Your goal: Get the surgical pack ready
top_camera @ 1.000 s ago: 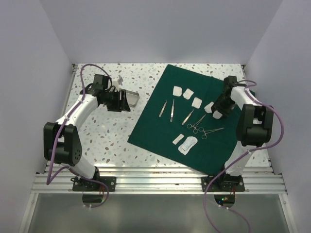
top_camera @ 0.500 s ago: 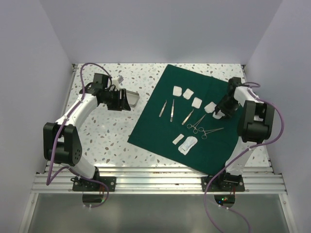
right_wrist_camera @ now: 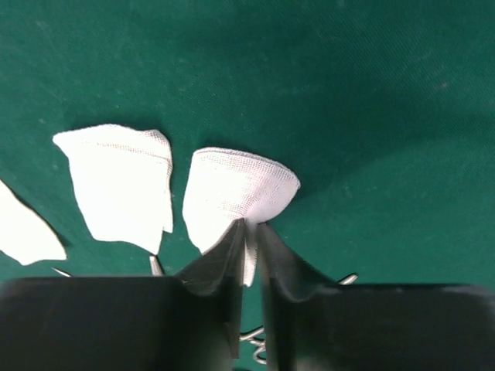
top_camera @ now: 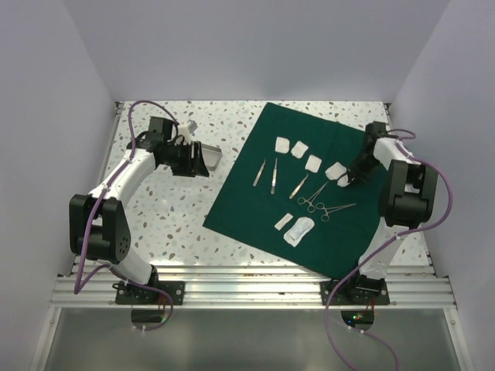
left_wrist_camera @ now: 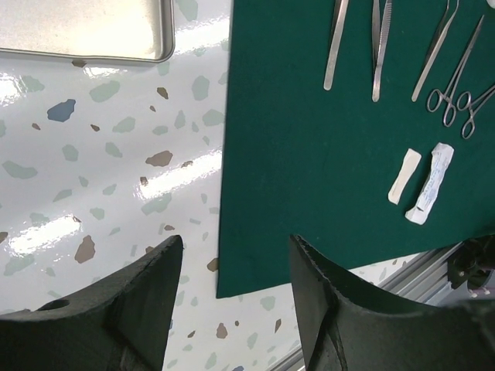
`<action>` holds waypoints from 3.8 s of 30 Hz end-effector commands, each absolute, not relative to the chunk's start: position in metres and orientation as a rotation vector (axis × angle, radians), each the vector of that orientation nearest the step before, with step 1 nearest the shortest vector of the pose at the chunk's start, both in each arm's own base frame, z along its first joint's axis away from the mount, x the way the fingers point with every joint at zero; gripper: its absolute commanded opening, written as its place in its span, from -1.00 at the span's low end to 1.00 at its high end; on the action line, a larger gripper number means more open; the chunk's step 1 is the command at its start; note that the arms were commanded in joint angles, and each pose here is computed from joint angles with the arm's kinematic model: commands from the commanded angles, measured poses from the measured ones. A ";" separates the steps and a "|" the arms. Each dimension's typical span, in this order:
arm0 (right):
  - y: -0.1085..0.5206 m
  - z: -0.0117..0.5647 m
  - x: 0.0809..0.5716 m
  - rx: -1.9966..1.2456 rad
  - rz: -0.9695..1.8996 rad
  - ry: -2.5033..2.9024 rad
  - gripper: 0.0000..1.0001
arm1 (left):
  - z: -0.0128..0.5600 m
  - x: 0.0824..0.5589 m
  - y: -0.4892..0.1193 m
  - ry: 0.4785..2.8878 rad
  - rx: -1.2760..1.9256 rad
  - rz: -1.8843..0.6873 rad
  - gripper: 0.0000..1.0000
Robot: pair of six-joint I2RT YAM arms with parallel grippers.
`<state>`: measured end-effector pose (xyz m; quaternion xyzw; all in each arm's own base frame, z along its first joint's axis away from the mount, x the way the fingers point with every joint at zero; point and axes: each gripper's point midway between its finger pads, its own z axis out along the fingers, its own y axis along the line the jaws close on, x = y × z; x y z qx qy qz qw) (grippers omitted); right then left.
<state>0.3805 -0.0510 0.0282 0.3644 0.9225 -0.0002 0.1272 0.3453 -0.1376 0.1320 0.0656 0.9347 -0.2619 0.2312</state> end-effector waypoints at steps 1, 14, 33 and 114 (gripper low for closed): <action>-0.057 0.033 0.392 1.043 0.018 2.648 -0.87 | 0.143 0.348 -0.144 2.536 0.222 -0.759 0.21; -0.029 0.109 0.412 0.967 0.304 2.490 -1.00 | 0.137 0.349 -0.148 2.548 0.219 -0.788 0.18; -0.004 0.081 0.463 0.923 0.496 2.429 -1.00 | 0.137 0.348 -0.145 2.559 0.223 -0.764 0.18; 0.027 0.112 0.470 0.667 0.648 2.439 -1.00 | 0.125 0.343 -0.152 2.585 0.221 -0.838 0.16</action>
